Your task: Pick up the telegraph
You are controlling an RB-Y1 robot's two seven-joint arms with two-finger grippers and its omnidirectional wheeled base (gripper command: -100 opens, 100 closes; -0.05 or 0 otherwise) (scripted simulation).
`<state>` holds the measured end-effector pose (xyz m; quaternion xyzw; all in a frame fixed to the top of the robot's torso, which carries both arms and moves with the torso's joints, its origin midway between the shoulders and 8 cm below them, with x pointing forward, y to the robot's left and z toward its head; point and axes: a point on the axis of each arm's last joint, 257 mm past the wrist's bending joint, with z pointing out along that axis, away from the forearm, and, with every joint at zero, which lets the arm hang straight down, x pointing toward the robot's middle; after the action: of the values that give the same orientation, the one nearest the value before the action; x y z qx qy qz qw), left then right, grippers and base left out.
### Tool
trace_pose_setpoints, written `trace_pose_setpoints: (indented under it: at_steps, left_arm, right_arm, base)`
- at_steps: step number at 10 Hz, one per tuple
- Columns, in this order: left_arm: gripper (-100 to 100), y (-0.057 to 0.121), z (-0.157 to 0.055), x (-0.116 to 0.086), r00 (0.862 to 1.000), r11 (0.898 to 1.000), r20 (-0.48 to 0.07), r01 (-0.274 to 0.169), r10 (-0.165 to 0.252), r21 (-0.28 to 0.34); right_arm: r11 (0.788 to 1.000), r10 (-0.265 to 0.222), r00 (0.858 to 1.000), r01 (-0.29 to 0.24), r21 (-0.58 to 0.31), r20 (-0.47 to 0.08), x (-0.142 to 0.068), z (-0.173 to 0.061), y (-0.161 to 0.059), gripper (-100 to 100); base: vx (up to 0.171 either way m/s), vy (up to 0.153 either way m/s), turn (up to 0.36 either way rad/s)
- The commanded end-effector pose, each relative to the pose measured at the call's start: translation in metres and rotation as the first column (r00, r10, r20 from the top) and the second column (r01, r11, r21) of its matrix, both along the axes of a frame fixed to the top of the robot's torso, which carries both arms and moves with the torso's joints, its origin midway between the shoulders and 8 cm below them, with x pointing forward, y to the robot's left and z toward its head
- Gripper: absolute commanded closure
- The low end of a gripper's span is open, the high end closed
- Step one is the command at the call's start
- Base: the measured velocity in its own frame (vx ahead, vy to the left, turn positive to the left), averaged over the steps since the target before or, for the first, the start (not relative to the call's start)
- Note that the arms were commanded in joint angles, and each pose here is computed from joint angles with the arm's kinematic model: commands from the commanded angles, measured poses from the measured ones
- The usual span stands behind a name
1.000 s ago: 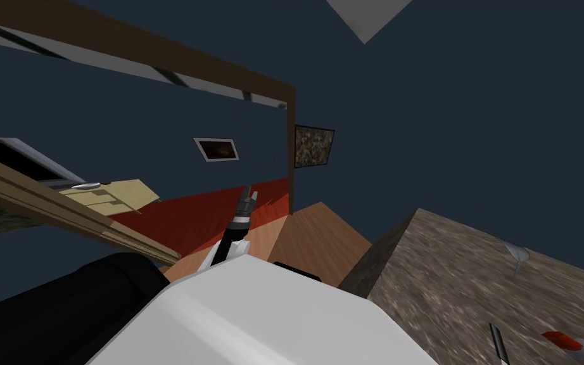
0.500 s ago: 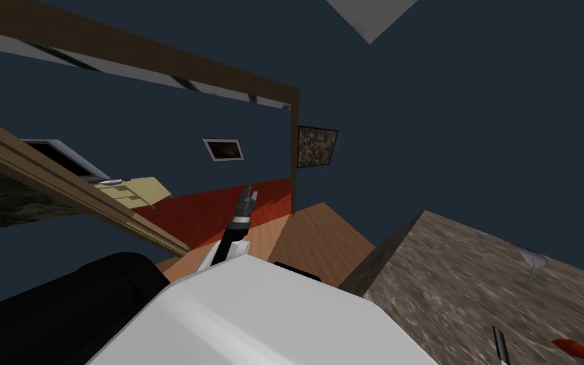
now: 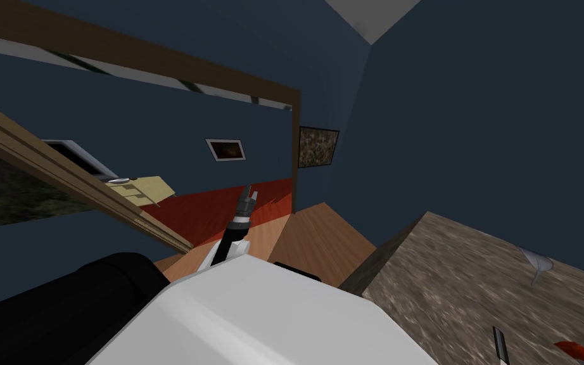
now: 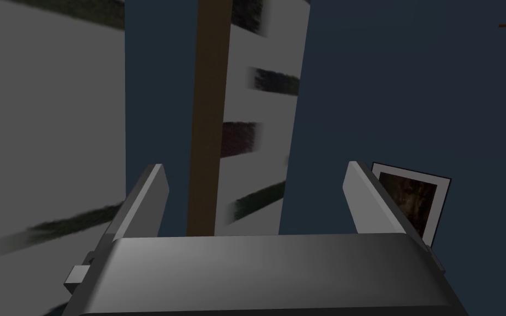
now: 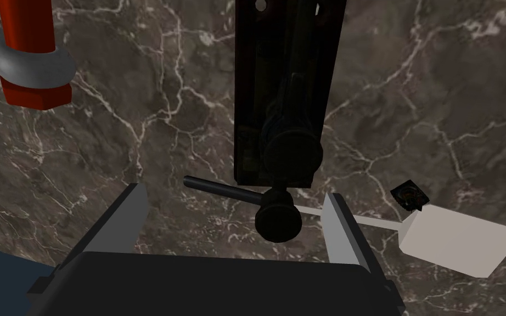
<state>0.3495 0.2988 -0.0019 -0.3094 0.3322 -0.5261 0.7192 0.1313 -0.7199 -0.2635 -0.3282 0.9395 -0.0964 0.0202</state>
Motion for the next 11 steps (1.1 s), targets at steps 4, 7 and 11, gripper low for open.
trace_pose_setpoints:
  at_steps: [4, 7, 11]
  left_arm:
    - [0, 0.000, 0.000, 0.000, 1.000, 1.000, 0.000, 0.000, 0.000, 0.000]
    - [0, 0.000, 0.000, 0.000, 1.000, 1.000, 0.000, 0.000, 0.000, 0.000]
    - [0, 0.000, 0.000, 0.000, 1.000, 1.000, 0.000, 0.000, 0.000, 0.000]
  right_arm:
    - [1.000, 0.000, 1.000, 0.000, 0.000, 0.000, 0.000, 0.000, 0.000, -100]
    - [1.000, -0.019, 1.000, 0.019, -0.002, -0.001, -0.021, -0.016, -0.002, -100]
    - [1.000, -0.017, 1.000, 0.017, 0.001, -0.002, -0.018, -0.014, -0.002, 100]
  base:
    - [0.002, 0.002, -0.008]
    - [0.019, -0.014, 0.082]
    - [0.005, -0.002, 0.003]
